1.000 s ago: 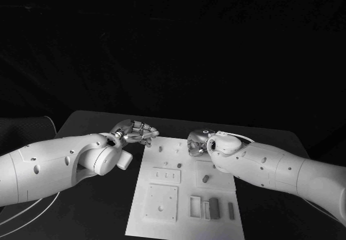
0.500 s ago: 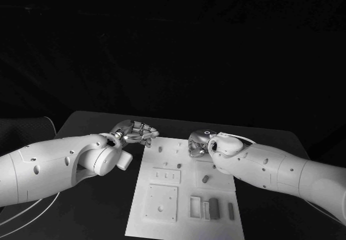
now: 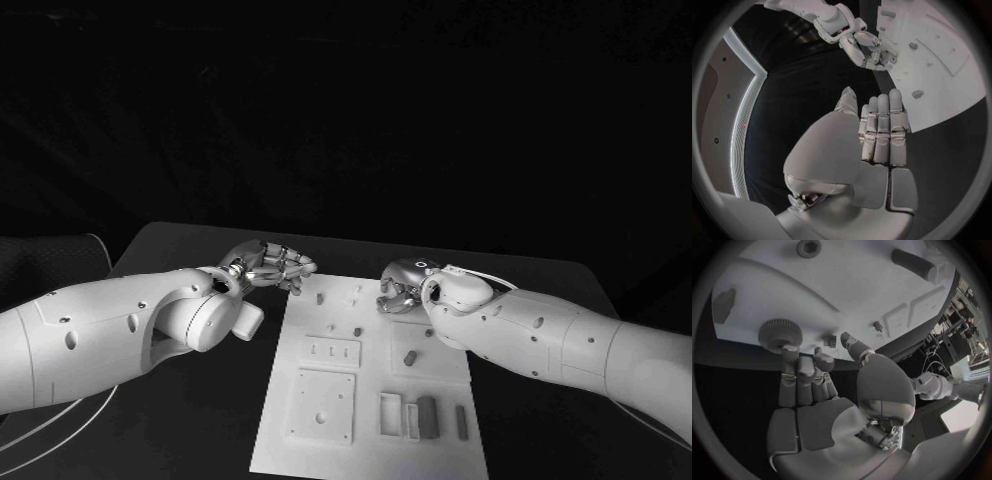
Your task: Assemble the parts on the task board
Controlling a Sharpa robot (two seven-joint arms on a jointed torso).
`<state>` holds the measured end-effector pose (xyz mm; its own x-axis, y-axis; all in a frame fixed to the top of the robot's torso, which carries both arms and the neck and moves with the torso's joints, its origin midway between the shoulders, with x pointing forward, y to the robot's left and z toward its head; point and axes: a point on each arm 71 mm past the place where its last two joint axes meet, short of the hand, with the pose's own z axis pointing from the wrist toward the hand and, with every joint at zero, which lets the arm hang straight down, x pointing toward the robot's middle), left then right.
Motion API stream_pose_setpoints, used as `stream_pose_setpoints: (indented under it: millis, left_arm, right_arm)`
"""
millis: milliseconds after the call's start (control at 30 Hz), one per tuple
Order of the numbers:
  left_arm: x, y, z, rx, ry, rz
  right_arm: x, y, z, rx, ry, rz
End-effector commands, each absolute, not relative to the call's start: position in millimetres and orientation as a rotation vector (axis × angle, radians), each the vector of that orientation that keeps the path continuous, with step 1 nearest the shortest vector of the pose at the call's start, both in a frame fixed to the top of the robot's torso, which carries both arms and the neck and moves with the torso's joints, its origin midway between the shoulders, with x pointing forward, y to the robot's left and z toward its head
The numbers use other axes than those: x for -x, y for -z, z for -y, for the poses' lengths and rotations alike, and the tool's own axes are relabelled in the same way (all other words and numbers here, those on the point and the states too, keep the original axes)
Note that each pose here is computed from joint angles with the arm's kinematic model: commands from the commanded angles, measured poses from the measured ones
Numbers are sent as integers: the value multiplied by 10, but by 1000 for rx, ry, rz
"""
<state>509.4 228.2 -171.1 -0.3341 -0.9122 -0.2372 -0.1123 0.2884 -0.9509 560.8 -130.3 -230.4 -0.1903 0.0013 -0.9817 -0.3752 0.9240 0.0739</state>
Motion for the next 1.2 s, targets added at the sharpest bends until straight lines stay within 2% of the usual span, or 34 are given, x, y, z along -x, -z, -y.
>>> stream_pose_setpoints:
  millis: [33, 1200]
  left_arm:
    - [-5093, 1699, -2267, 937, 1156, -1681]
    - [-5094, 1700, -2275, 935, 1152, -1683]
  right_arm:
    - [-5597, 2305, 1294, 287, -370, -1733]
    - [-5589, 2347, 1273, 319, -364, -1746]
